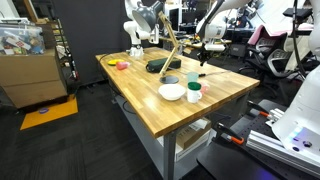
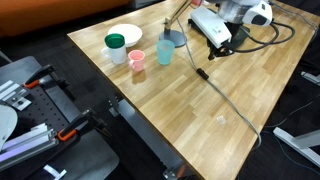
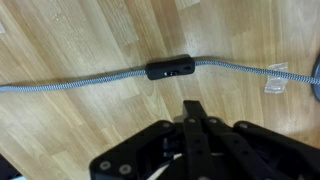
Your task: Turn off the desk lamp switch
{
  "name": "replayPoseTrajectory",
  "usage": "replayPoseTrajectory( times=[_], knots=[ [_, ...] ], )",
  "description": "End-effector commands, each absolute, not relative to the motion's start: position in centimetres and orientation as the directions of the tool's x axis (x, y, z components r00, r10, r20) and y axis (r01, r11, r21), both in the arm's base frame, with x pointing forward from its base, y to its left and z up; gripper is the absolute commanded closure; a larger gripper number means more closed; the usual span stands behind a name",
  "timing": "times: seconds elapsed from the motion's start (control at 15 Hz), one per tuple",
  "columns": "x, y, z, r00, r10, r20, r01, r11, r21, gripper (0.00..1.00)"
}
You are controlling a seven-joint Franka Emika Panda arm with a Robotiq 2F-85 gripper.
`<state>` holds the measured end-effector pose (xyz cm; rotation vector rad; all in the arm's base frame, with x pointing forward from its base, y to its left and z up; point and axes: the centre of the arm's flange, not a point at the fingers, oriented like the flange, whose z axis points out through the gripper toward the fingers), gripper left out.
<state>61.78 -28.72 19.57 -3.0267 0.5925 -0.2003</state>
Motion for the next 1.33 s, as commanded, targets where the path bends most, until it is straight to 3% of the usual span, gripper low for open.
replayPoseTrajectory(
  times=[0.0,0.4,0.47,0.53,0.6,0.67,0.93,1.27],
  knots=[
    [58.1,-27.2,23.0,0.906,-0.388,0.172,-0.389,-0.921,-0.030,1.00],
    [52.7,-26.2,29.5,0.898,-0.363,0.250,-0.380,-0.925,0.023,1.00],
    [51.6,-26.4,30.1,0.900,-0.354,0.256,-0.375,-0.926,0.036,0.94],
    [50.1,-26.6,31.0,0.906,-0.337,0.255,-0.359,-0.933,0.042,0.72],
    [53.0,-27.5,29.8,0.906,-0.359,0.226,-0.371,-0.928,0.015,0.69],
    [52.2,-27.6,30.3,0.904,-0.362,0.227,-0.375,-0.927,0.015,0.93],
    [52.7,-27.2,29.6,0.909,-0.355,0.217,-0.367,-0.930,0.016,0.69],
    [52.9,-27.3,29.6,0.909,-0.355,0.219,-0.368,-0.930,0.017,0.69]
  ],
)
